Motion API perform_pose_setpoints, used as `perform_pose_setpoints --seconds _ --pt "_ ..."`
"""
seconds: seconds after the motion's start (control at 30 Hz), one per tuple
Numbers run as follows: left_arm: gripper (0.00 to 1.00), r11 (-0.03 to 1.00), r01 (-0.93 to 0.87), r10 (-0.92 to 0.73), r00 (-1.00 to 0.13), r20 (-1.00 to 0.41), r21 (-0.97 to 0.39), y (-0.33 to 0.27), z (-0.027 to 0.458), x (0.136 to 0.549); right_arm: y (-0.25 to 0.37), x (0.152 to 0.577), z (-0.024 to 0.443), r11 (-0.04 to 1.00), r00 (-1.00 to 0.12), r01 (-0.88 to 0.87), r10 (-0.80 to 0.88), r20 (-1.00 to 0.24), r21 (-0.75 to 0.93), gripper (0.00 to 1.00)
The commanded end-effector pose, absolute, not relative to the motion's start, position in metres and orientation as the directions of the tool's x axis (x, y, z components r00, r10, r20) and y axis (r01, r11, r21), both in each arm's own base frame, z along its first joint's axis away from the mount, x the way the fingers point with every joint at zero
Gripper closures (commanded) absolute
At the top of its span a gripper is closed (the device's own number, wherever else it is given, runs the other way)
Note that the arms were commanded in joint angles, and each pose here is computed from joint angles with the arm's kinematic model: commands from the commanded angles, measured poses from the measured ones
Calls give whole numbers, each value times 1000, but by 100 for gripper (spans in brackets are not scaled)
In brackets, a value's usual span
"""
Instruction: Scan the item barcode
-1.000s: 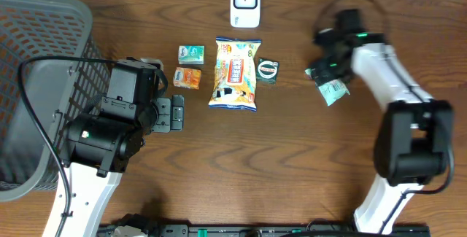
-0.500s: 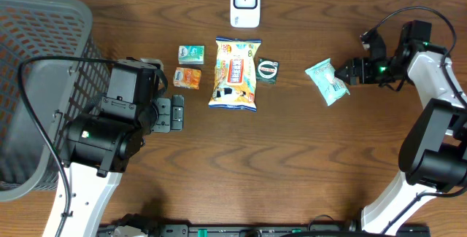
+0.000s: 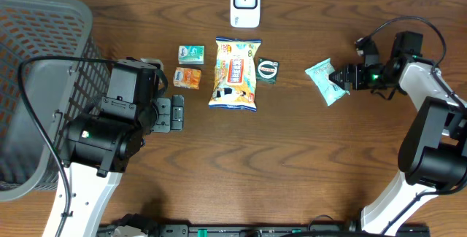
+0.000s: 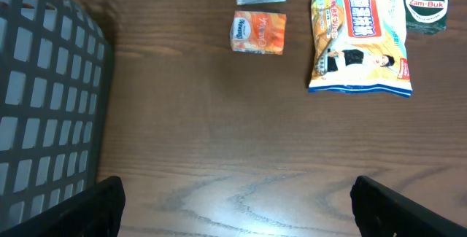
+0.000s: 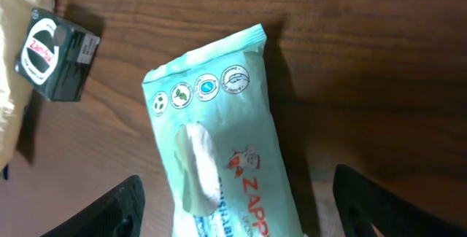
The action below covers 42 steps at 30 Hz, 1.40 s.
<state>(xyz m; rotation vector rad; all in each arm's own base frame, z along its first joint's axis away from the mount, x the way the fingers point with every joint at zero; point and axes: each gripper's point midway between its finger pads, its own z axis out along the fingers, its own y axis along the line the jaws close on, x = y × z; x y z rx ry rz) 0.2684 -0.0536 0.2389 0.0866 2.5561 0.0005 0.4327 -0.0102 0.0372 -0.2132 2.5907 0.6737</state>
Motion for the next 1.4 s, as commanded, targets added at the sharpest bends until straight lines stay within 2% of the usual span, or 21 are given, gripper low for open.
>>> perform_pose_setpoints --seconds 0.0,0.3,0.5,0.8,0.97,1.07,1.27,1.37 --pt "2 998 60 63 -829 -556 24 -53 242 269 0 429 37 856 -886 -256 -22 -463 449 24" --pt "2 998 60 63 -829 -556 24 -53 242 269 24 424 27 848 -886 -292 -64 -459 443 21" --pt "2 998 60 63 -829 -556 24 -53 242 269 9 426 17 908 -905 -220 -53 -423 358 18" --pt "2 998 60 63 -829 -556 24 -53 242 269 11 426 19 899 -904 -222 -44 -426 378 14" --pt "2 998 60 63 -829 -556 24 -53 242 269 14 430 27 850 -889 -242 0 -458 468 14" --pt "2 998 60 63 -829 -556 24 -53 242 269 6 428 21 838 -898 -206 43 -438 505 14" --pt "2 998 60 63 -829 -556 24 -53 242 269 7 420 -5 799 -930 -137 99 -354 585 17" --pt "2 998 60 63 -829 -556 24 -53 242 269 13 415 -20 785 -943 -124 96 -317 607 24"
